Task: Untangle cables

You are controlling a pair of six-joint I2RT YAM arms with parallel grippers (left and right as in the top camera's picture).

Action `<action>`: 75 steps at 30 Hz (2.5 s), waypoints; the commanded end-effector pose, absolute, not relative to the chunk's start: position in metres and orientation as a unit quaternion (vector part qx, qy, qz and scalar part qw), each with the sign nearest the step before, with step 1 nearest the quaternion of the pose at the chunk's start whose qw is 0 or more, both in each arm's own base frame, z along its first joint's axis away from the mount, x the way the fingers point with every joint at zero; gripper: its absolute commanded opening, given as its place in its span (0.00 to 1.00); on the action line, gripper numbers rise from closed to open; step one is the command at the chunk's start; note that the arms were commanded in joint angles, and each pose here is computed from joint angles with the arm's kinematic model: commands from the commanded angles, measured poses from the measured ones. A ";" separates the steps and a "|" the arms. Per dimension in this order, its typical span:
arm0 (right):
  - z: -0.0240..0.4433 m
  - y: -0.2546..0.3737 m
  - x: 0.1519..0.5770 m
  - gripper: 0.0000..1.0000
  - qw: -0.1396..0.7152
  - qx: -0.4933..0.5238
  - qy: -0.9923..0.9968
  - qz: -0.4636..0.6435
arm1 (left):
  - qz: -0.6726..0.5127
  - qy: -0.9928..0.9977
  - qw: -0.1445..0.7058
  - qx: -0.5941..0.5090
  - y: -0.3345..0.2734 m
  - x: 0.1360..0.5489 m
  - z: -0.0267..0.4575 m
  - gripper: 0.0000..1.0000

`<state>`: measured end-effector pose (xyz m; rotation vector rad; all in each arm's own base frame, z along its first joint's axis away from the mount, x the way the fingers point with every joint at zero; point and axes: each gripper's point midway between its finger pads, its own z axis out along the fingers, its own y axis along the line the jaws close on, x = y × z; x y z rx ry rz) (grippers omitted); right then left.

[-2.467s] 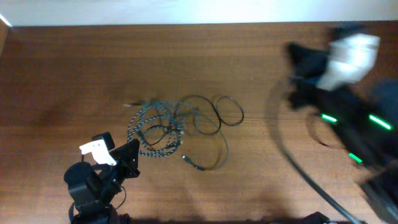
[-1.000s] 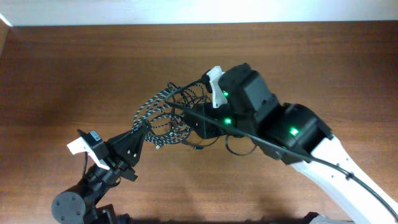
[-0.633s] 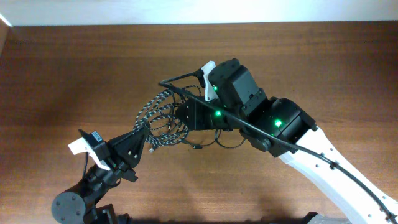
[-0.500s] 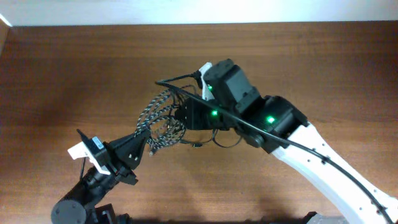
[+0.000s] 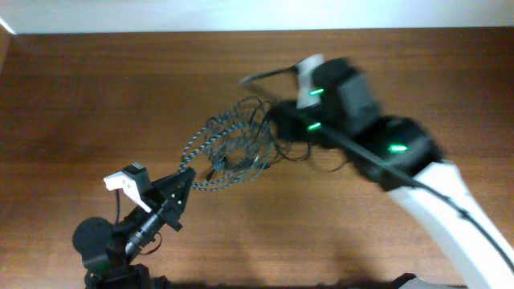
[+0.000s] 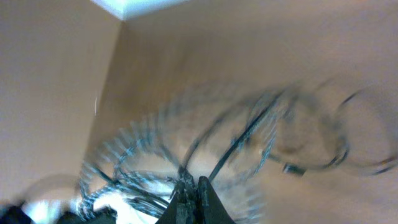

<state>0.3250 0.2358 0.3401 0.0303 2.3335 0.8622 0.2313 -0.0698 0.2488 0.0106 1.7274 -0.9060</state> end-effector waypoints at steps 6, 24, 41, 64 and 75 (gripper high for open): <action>0.399 0.086 0.325 0.04 0.432 0.158 0.846 0.272 | -0.321 0.717 0.613 -0.080 -0.033 0.250 0.259 0.00; 0.331 0.208 0.257 0.42 0.222 -0.204 0.877 0.374 | -0.367 0.569 0.686 0.267 -0.110 0.178 0.347 0.00; 0.317 0.298 0.180 0.41 0.231 -0.483 0.778 0.330 | -0.434 0.583 0.674 0.129 -0.092 0.194 0.360 0.00; 0.301 0.216 0.317 0.04 0.382 -0.179 0.906 0.025 | -0.543 0.599 0.588 0.033 -0.093 0.193 0.359 0.00; 0.360 -0.021 0.332 0.04 0.434 0.229 0.871 0.032 | -0.458 0.667 0.583 -0.074 -0.062 0.234 0.298 0.00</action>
